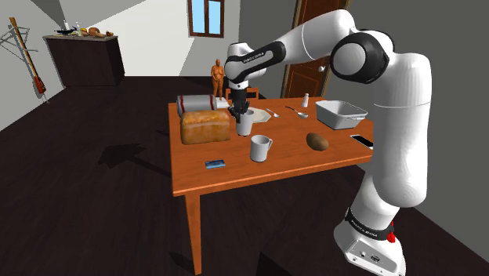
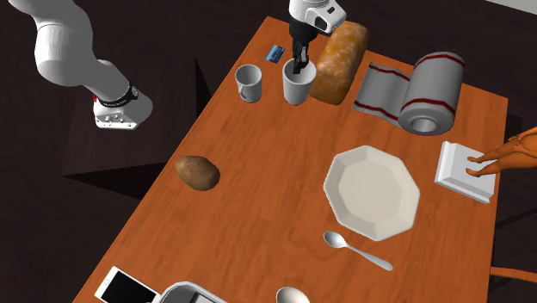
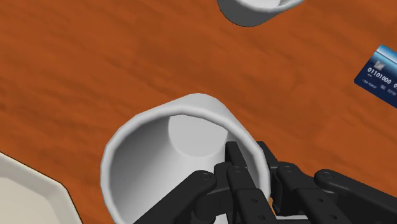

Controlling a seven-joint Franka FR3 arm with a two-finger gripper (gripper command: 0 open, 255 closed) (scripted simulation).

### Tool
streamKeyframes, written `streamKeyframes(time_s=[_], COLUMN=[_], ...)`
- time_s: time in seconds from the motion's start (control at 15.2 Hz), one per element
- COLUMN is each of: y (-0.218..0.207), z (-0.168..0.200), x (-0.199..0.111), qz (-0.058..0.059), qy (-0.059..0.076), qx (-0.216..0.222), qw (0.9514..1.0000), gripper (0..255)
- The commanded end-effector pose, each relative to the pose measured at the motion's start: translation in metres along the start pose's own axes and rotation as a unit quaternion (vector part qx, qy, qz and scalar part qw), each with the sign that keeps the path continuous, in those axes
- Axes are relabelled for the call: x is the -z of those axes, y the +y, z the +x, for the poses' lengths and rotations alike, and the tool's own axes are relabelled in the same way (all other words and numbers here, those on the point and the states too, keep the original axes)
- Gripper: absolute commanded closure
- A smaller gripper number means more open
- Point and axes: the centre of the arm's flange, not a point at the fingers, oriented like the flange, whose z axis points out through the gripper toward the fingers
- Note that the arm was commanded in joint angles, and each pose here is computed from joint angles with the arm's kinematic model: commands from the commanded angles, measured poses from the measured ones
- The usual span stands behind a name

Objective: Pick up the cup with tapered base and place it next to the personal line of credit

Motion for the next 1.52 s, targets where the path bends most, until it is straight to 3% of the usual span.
streamKeyframes(time_s=[0.0, 0.33, 0.86, 0.92, 1.25, 1.45], y=[-0.002, -0.004, -0.004, -0.005, -0.005, -0.004], z=[0.001, 0.002, 0.002, 0.002, 0.002, 0.002], x=[-0.010, -0.039, -0.039, -0.039, -0.039, 0.001], qz=[0.000, 0.000, 0.000, 0.000, 0.000, 0.000], qy=[0.001, 0.001, 0.001, 0.001, 0.001, 0.001], qx=[0.000, 0.000, 0.000, 0.000, 0.000, 0.000], qw=[1.0000, 1.0000, 1.0000, 1.0000, 1.0000, 1.0000], gripper=[255, 255, 255, 0, 0, 0])
